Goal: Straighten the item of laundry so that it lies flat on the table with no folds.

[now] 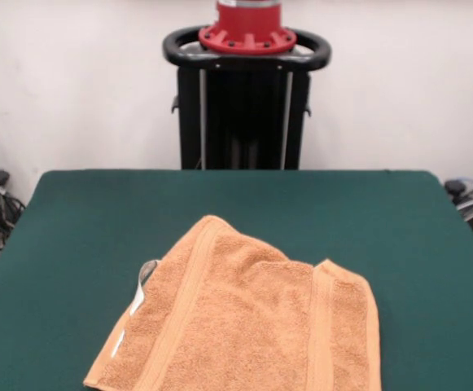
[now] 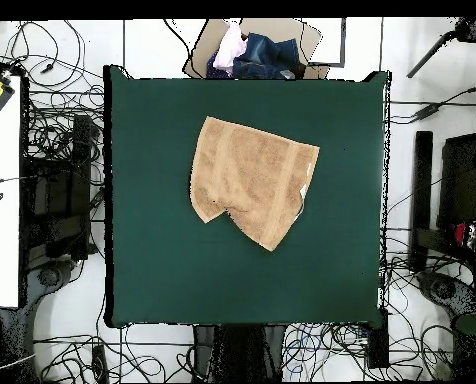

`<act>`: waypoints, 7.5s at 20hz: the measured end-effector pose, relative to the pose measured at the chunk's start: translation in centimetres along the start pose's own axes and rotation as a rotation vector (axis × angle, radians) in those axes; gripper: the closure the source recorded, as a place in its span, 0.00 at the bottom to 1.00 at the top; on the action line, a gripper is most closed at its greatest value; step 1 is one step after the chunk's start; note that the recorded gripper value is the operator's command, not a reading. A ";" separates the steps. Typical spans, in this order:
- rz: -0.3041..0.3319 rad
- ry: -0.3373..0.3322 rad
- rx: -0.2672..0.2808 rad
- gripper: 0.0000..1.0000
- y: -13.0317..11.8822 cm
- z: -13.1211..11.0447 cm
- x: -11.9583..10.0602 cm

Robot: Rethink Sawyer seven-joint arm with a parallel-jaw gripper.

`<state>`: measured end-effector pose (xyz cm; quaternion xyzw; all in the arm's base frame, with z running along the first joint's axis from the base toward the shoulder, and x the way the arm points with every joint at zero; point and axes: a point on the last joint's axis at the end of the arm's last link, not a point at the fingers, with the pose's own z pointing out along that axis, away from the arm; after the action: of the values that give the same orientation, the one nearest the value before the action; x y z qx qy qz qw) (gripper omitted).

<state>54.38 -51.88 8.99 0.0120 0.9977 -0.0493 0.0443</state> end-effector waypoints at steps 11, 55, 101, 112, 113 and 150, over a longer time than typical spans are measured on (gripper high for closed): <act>-0.235 0.070 -0.035 0.00 -1.7 -1.3 1.6; -0.419 0.062 0.007 0.00 37.3 -2.3 6.1; -0.349 0.281 -0.060 0.00 51.0 7.6 18.8; -0.342 0.227 -0.047 0.00 50.6 7.8 18.2; -0.337 0.212 -0.043 0.00 50.4 7.8 17.9; -0.357 -0.190 0.072 0.00 49.7 6.8 12.0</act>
<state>44.40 -2.85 -3.70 -0.1683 0.9729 -0.0928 0.1284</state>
